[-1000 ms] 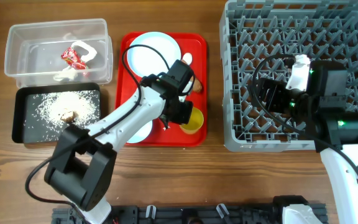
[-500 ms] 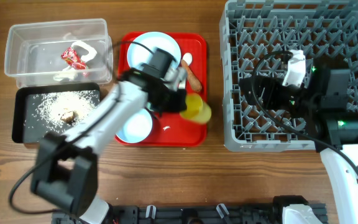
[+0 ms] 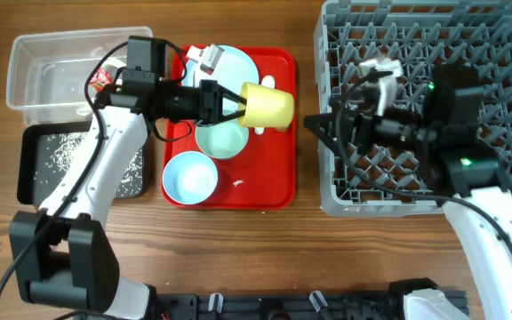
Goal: Sort waste into correct bins and load items into the dishwasher rack
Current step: 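Hand the yellow cup from the left gripper to the right gripper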
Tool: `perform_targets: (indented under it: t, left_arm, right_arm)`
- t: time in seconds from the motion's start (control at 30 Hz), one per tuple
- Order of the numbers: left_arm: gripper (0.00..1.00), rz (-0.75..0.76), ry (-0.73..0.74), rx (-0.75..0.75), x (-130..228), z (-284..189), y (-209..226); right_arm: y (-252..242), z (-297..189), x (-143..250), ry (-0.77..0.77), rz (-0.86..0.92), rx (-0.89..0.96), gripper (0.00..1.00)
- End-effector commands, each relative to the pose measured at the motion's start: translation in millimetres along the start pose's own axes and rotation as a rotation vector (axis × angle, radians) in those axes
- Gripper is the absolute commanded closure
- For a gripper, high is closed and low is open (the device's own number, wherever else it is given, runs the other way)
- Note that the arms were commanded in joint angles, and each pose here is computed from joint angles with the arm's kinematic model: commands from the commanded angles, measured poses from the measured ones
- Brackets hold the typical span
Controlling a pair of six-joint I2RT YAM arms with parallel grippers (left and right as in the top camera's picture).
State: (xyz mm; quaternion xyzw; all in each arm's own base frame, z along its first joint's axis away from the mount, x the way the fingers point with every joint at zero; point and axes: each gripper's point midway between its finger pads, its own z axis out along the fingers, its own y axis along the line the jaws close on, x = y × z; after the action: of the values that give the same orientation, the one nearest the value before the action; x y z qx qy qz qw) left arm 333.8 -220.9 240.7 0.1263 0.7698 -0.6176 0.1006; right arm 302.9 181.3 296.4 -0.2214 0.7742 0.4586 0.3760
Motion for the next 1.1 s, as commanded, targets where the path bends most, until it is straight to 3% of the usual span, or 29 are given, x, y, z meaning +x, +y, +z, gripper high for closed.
perform_targets:
  t: [0.0, 0.13, 0.4, 0.77, 1.07]
  left_arm:
    - [0.96, 0.065, 0.046, 0.188, 6.5, -6.5, -40.6]
    - [0.96, 0.066, 0.054, 0.212, 7.9, -7.4, -44.6]
    - [0.96, 0.066, 0.071, 0.263, 11.2, -9.4, -53.1]
    - [0.96, 0.085, 0.069, 0.264, 9.9, -9.4, -53.5]
    - [0.96, 0.088, 0.073, 0.264, 10.6, -7.7, -53.9]
  right_arm:
    - [35.7, 16.0, -2.1, 0.027, -0.084, -0.245, 0.00]
    - [43.3, 30.5, -2.0, 0.039, -0.114, -0.348, 0.03]
    - [40.4, 43.7, -3.0, 0.040, -0.118, -0.374, 0.05]
    - [61.2, 41.7, -6.4, 0.030, -0.188, -0.469, 0.27]
    - [76.4, 49.3, -2.7, 0.038, -0.224, -0.503, 0.33]
